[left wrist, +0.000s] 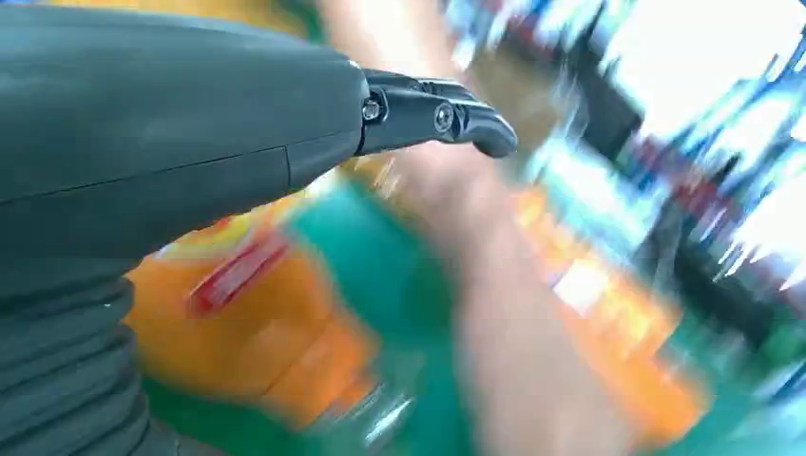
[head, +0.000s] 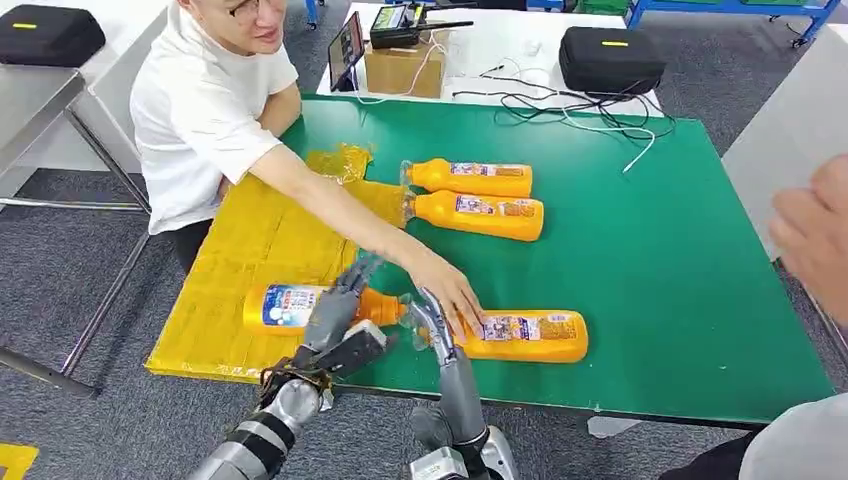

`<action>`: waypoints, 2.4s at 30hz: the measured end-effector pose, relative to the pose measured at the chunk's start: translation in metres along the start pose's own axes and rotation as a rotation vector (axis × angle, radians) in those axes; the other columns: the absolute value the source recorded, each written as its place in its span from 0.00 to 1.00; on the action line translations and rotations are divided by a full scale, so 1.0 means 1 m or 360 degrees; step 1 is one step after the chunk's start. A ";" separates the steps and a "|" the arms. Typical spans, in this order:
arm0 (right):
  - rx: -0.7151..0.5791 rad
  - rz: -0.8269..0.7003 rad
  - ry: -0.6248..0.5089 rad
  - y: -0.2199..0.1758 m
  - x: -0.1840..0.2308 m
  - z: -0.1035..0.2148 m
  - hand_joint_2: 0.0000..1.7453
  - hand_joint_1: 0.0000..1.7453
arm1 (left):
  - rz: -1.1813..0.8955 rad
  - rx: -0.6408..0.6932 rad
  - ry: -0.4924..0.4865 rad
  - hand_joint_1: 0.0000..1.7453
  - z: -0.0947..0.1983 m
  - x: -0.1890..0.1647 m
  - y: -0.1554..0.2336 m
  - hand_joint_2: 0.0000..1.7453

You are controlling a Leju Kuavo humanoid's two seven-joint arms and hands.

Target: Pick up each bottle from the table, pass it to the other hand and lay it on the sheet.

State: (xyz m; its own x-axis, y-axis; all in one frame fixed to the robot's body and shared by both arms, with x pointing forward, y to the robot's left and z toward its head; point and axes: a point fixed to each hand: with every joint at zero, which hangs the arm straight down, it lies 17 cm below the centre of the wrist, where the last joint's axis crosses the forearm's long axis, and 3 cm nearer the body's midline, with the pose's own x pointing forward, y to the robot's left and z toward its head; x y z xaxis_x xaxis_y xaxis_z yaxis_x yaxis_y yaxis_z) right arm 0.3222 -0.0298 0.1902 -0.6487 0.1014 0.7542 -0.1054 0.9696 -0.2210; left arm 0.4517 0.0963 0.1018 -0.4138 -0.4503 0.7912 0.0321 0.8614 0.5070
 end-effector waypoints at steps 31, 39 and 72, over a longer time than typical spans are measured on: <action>0.0523 0.1310 0.0182 -0.076 -0.123 0.036 1.00 0.00 | 0.0530 0.0566 -0.0101 0.00 0.057 0.079 0.040 1.00; 0.0614 0.1476 0.0327 -0.107 -0.155 0.020 1.00 0.00 | 0.0569 0.0488 -0.0113 0.00 0.061 0.087 0.026 1.00; 0.1006 0.2047 0.1029 -0.201 -0.240 0.045 1.00 0.88 | 0.0464 0.0452 -0.0064 0.00 0.067 0.091 0.029 1.00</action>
State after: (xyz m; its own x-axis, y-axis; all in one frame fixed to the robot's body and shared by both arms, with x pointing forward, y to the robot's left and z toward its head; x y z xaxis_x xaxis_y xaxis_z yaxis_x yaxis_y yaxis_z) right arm 0.4657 -0.2590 0.0257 -0.1462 0.9882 -0.0460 -0.1514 -0.0683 -0.9861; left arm 0.3537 0.0956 0.1656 -0.4602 -0.1726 0.8709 -0.0968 0.9848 0.1441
